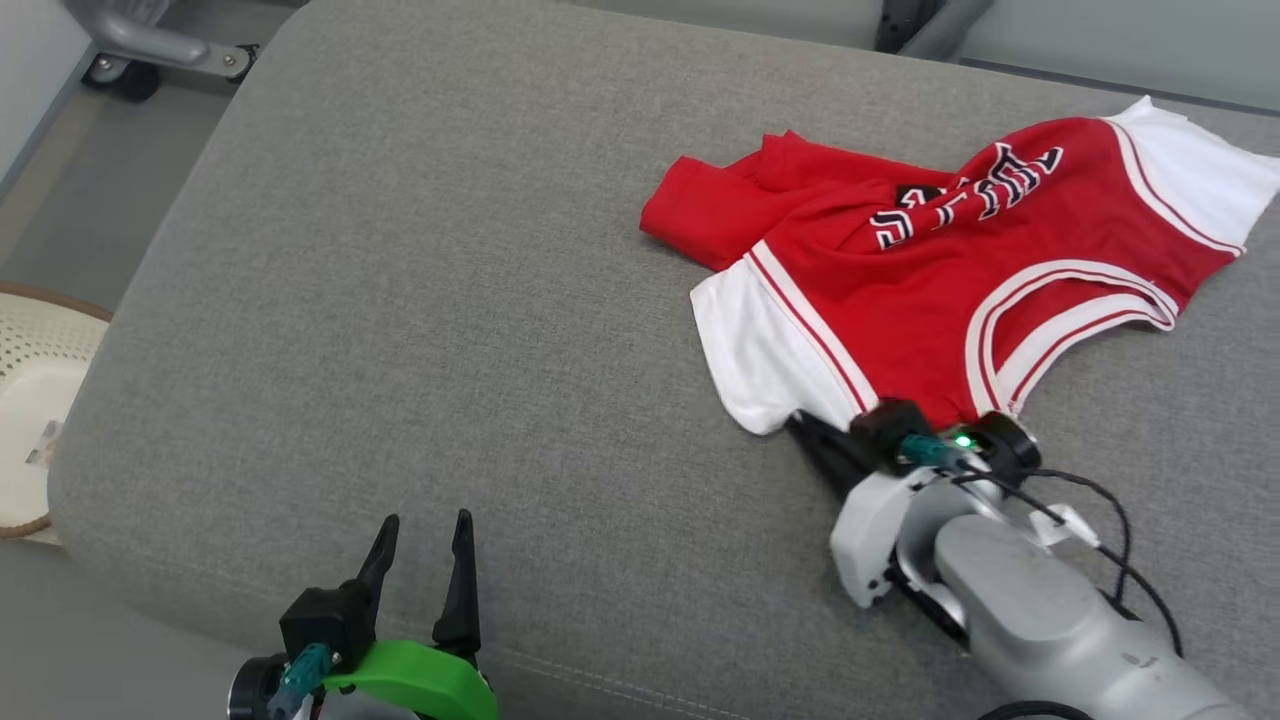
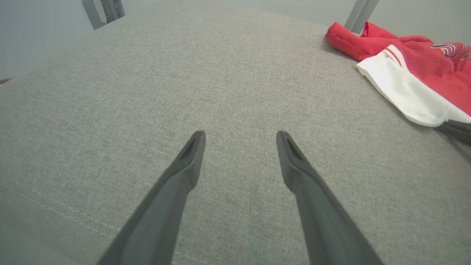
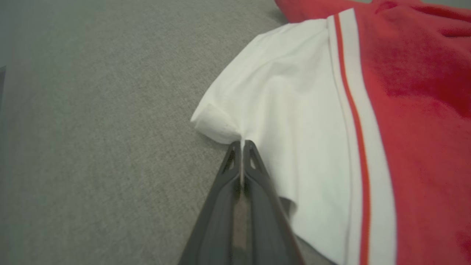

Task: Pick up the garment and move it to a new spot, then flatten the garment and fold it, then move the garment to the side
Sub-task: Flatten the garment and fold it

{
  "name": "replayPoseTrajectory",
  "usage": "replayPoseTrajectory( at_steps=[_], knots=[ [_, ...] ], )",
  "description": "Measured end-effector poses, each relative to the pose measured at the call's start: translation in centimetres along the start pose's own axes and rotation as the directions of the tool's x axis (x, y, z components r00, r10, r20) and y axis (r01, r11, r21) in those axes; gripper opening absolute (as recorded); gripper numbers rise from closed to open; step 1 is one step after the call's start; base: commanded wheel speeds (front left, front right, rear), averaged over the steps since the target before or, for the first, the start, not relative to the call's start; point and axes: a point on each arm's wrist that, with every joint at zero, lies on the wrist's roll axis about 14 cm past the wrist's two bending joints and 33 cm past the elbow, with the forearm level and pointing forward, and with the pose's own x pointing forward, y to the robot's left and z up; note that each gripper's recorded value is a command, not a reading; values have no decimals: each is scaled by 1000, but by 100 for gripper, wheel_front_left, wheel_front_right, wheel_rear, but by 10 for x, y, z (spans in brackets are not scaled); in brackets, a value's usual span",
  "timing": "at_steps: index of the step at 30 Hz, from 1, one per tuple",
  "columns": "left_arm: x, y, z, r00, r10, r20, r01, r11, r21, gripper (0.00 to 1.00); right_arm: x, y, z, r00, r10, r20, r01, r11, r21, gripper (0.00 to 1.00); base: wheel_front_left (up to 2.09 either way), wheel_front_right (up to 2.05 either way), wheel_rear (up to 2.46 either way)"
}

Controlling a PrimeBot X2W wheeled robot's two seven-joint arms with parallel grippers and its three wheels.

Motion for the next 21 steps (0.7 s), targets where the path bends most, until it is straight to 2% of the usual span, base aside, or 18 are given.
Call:
replayPoseTrajectory(
  at_steps=[3, 8, 13, 17, 21],
  knots=[
    [1, -4, 0, 1000, -19, 2, 19, 1000, 9, 100, -23, -33, 0, 993, -113, 25, 112, 993, 49, 0, 0, 0, 0],
    [6, -19, 3, 997, -80, 13, 80, 997, 25, 100, -68, -48, -8, 976, -215, 47, 210, 974, 88, 0, 0, 0, 0],
    [10, -42, 5, 987, -162, 20, 162, 986, 35, 100, -119, -71, -6, 933, -349, 85, 337, 933, 125, 0, 0, 0, 0],
    [12, -61, 6, 974, -224, 19, 223, 974, 40, 100, -166, -94, -4, 879, -464, 112, 452, 884, 118, 0, 0, 0, 0],
    [15, -81, 7, 959, -283, 21, 282, 958, 47, 100, -216, -123, 15, 797, -575, 182, 569, 817, 90, 0, 0, 0, 0]
  ],
)
